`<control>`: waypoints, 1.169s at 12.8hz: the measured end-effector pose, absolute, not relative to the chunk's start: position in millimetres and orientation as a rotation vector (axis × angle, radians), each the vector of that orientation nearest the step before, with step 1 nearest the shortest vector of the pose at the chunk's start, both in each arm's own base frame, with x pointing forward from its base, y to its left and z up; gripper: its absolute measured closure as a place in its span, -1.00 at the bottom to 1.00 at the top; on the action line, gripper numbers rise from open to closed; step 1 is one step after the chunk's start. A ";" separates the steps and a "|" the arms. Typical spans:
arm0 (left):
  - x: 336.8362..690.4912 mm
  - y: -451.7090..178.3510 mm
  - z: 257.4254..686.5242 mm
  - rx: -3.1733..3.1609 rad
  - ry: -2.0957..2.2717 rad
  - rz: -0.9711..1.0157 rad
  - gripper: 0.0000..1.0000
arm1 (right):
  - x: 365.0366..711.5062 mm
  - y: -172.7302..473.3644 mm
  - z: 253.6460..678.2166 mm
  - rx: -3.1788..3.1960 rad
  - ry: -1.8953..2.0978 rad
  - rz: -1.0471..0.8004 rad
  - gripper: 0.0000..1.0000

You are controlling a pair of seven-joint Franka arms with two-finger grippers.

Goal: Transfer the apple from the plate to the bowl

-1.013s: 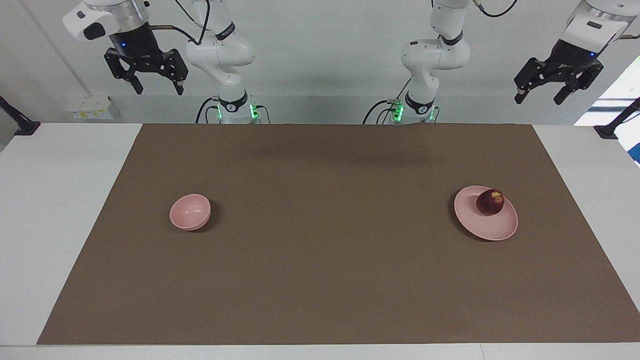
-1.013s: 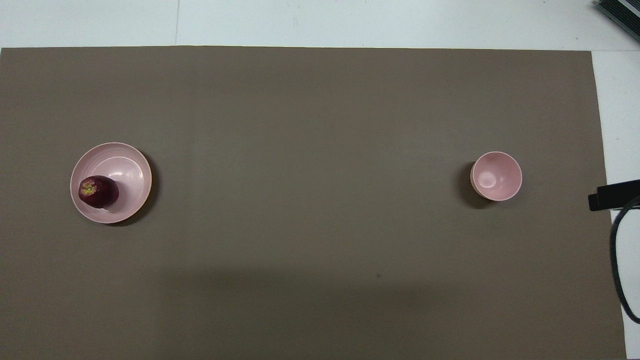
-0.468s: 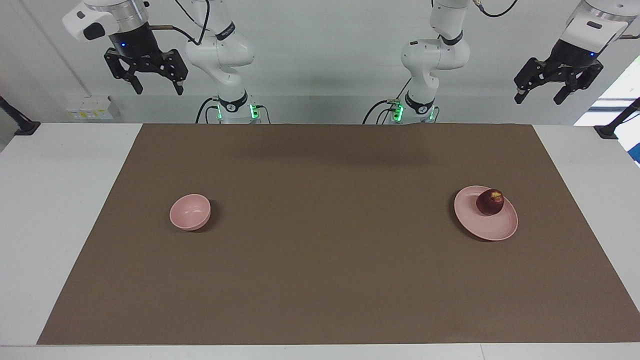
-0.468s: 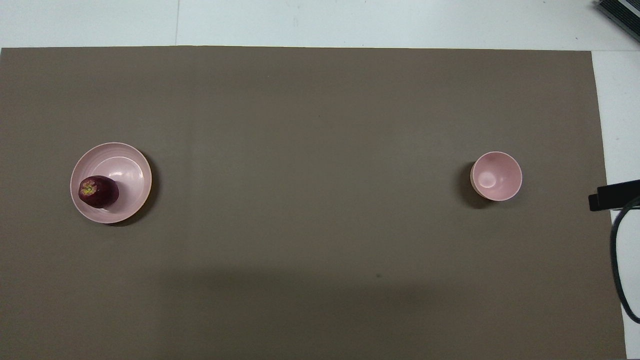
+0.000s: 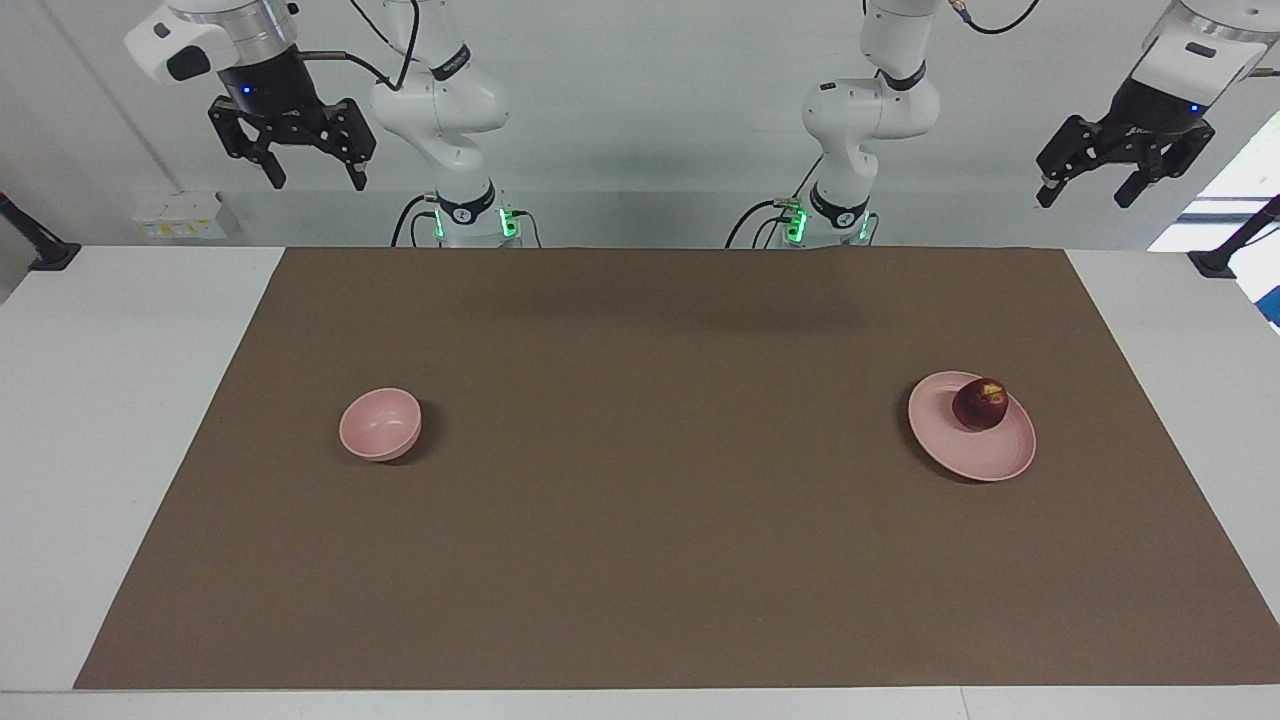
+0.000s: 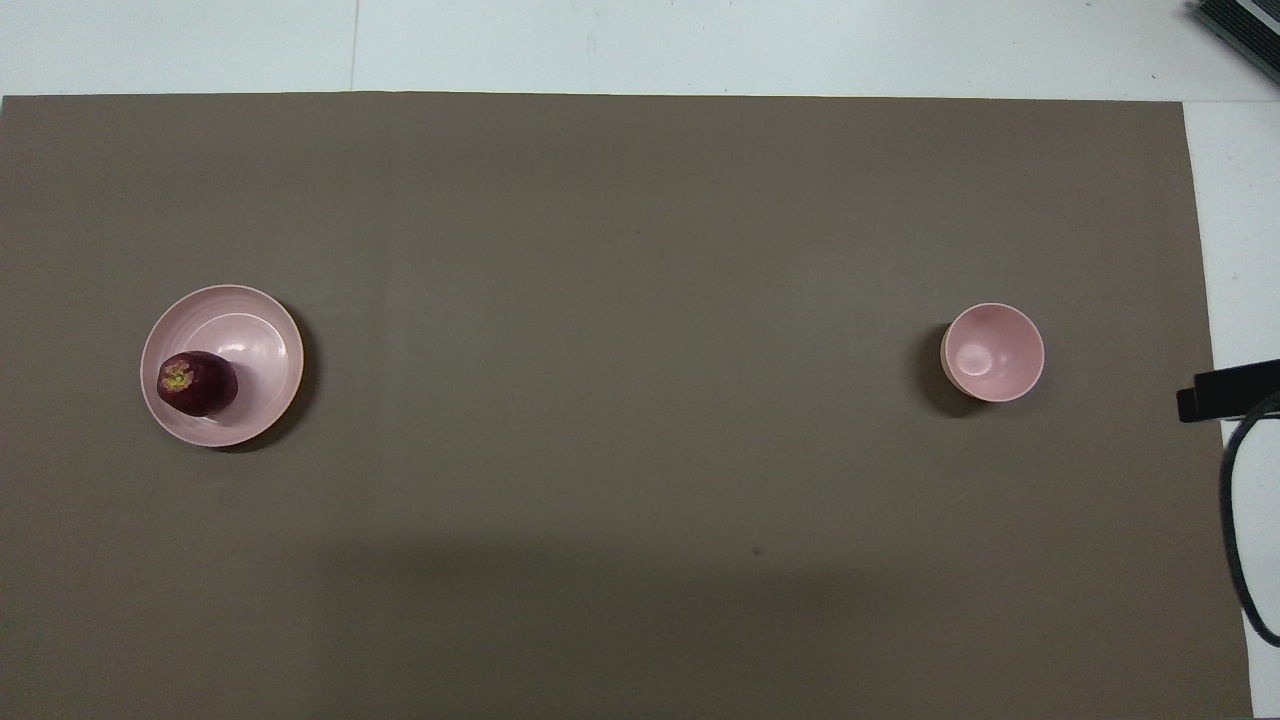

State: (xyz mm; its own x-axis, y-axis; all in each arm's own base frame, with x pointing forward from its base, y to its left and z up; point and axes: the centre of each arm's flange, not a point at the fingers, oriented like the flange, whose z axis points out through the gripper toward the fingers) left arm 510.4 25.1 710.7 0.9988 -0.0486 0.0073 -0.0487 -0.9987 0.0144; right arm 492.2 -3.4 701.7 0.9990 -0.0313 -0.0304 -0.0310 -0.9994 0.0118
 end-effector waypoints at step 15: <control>511.3 20.8 698.5 3.124 -0.089 -0.017 -1.00 | 492.2 -3.2 701.4 3.130 -0.047 -0.049 -1.00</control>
State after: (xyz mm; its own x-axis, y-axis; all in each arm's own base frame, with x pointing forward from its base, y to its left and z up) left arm 511.3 20.8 698.5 0.9983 -0.0572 -0.0107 -0.0571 -0.9982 0.0163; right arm 492.2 -3.2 701.4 0.9991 -0.0305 -0.0309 -0.0301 -0.9995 0.0114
